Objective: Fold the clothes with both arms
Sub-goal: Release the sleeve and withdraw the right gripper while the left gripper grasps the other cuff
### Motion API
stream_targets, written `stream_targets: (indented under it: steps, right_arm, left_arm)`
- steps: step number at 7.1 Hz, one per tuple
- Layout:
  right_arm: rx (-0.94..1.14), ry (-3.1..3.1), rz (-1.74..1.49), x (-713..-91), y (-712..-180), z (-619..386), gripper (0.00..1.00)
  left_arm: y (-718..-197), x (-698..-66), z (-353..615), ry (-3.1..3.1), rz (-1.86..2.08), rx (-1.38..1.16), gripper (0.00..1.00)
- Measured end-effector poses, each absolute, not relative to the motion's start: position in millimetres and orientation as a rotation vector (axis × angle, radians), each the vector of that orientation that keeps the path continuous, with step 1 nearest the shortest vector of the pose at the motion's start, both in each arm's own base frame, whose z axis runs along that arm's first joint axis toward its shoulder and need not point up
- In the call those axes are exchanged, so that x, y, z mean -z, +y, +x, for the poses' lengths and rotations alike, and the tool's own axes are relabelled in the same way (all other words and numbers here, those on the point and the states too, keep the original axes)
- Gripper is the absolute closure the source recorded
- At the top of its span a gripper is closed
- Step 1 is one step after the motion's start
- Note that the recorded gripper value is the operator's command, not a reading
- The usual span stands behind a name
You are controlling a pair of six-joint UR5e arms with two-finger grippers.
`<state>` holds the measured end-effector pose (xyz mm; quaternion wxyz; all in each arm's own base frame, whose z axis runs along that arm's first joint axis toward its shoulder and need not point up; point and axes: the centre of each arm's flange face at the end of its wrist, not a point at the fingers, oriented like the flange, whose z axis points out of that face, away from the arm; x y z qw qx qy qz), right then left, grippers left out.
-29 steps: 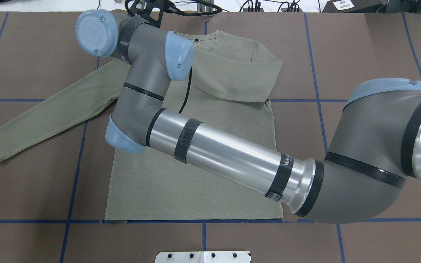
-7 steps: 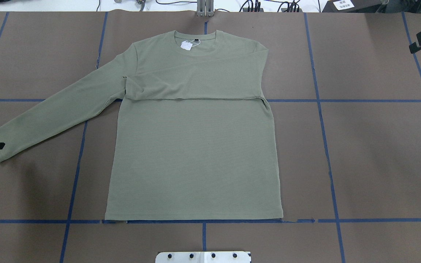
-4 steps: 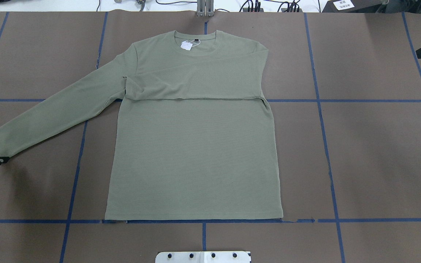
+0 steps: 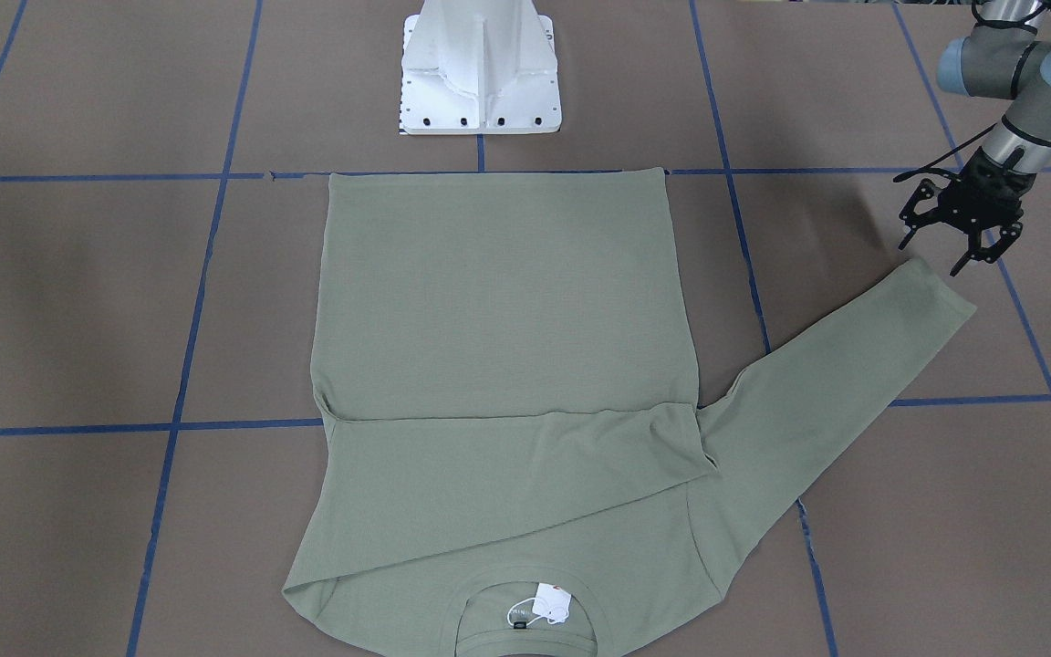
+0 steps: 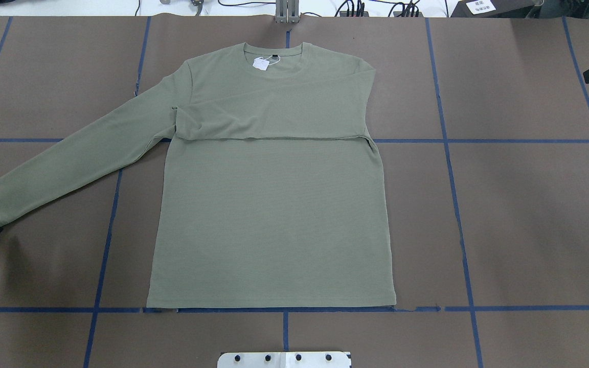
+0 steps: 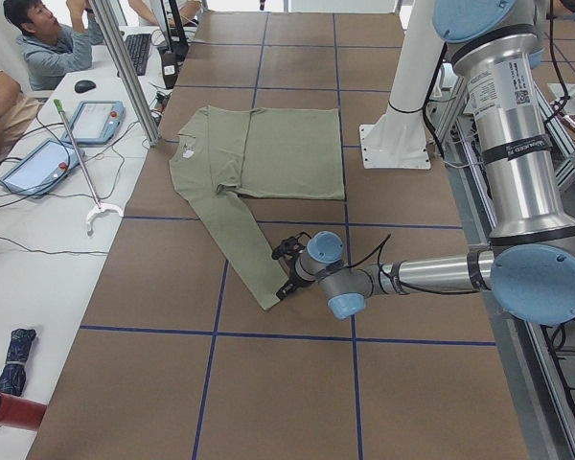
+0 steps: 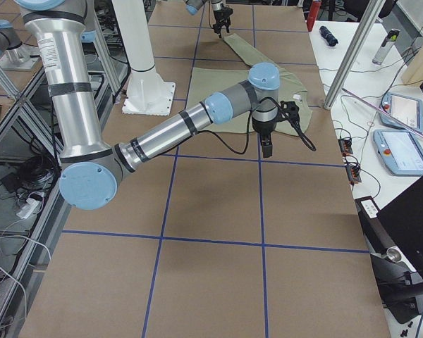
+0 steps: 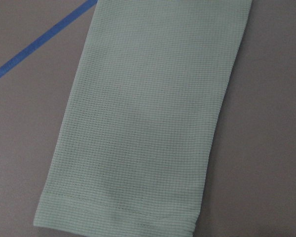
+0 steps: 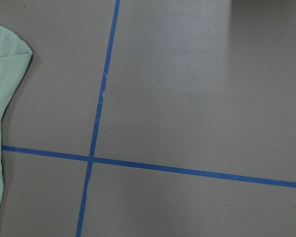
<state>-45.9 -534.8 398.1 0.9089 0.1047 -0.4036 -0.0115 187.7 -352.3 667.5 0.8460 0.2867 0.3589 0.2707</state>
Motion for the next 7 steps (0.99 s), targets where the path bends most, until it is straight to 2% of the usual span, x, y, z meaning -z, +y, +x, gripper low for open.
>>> stream_targets:
  steps: [3,5,6,7]
  right_arm:
    - [0.024,-0.830,0.214,-400.5,-535.0,-45.8,0.00]
    - [0.024,-0.828,0.213,-400.9,-535.3,-45.8,0.00]
    - [0.024,-0.828,0.213,-401.0,-535.4,-45.8,0.00]
    - [0.023,-0.829,0.212,-401.0,-535.4,-45.8,0.00]
  left_arm:
    - [-358.4,-671.6,195.0,0.756,0.602,-0.575,0.30]
    - [-359.0,-672.0,196.1,0.756,0.603,-0.578,0.86]
    - [-359.1,-671.9,196.3,0.756,0.605,-0.579,1.00]
    - [-358.6,-671.2,195.8,0.759,0.611,-0.580,1.00]
